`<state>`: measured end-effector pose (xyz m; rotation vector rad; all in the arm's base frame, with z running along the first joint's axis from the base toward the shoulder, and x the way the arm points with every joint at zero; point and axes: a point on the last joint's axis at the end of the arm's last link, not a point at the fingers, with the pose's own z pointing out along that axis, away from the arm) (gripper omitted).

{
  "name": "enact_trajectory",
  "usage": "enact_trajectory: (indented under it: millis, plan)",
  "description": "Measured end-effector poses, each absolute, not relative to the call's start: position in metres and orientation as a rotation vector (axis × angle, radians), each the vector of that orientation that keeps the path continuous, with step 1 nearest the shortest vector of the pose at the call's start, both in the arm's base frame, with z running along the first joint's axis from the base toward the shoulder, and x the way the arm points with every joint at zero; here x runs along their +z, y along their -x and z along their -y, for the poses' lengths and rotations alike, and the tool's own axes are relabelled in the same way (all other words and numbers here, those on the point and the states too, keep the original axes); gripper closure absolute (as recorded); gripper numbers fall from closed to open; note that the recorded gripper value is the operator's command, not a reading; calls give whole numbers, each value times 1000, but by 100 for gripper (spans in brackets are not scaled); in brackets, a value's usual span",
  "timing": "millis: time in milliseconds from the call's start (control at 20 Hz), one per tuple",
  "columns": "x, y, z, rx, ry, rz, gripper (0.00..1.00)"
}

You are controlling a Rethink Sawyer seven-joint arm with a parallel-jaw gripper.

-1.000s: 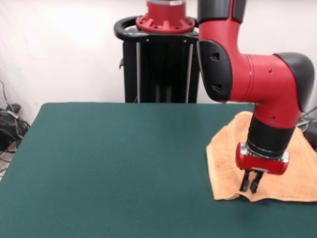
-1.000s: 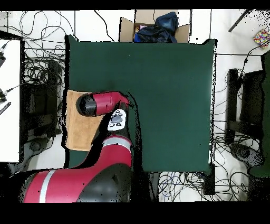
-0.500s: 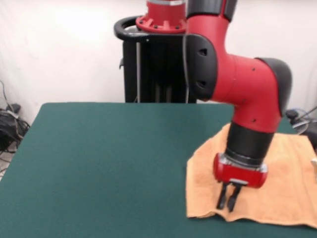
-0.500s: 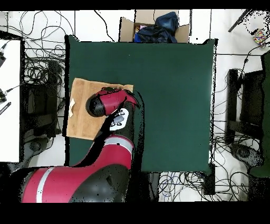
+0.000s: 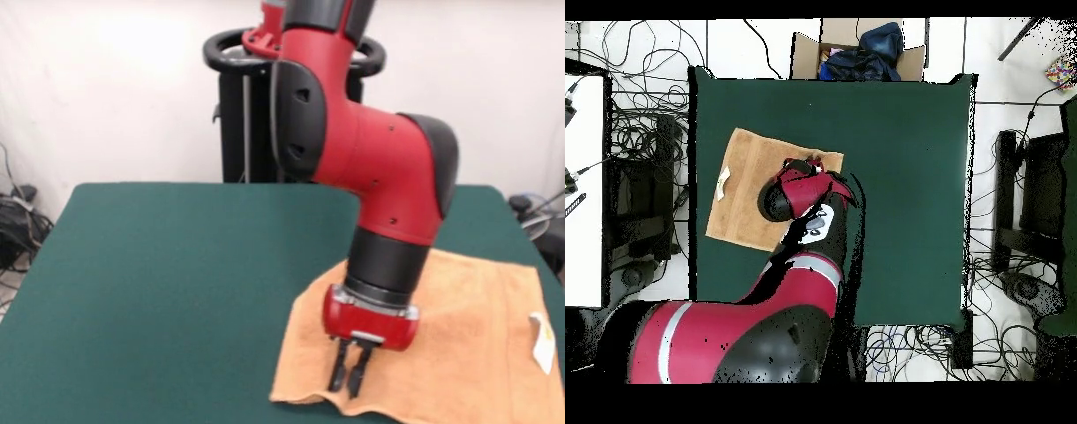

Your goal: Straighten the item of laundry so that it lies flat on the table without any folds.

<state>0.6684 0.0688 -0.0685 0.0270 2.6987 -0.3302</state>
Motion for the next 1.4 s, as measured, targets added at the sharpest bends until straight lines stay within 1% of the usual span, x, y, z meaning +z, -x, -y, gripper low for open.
enact_trajectory:
  millis: [400,450,600,850,1150,1400]
  plan:
    - [-69,-666,-16,-378,-37,-2696,100]
    - [-69,-664,1,-390,-42,-2700,100]
    - [-69,-663,21,-399,-53,-2704,100]
    - [-69,-654,78,-430,-87,-2712,100]
    - [-69,-646,110,-437,-130,-2721,100]
    - [-68,-639,118,-440,-138,-2733,100]
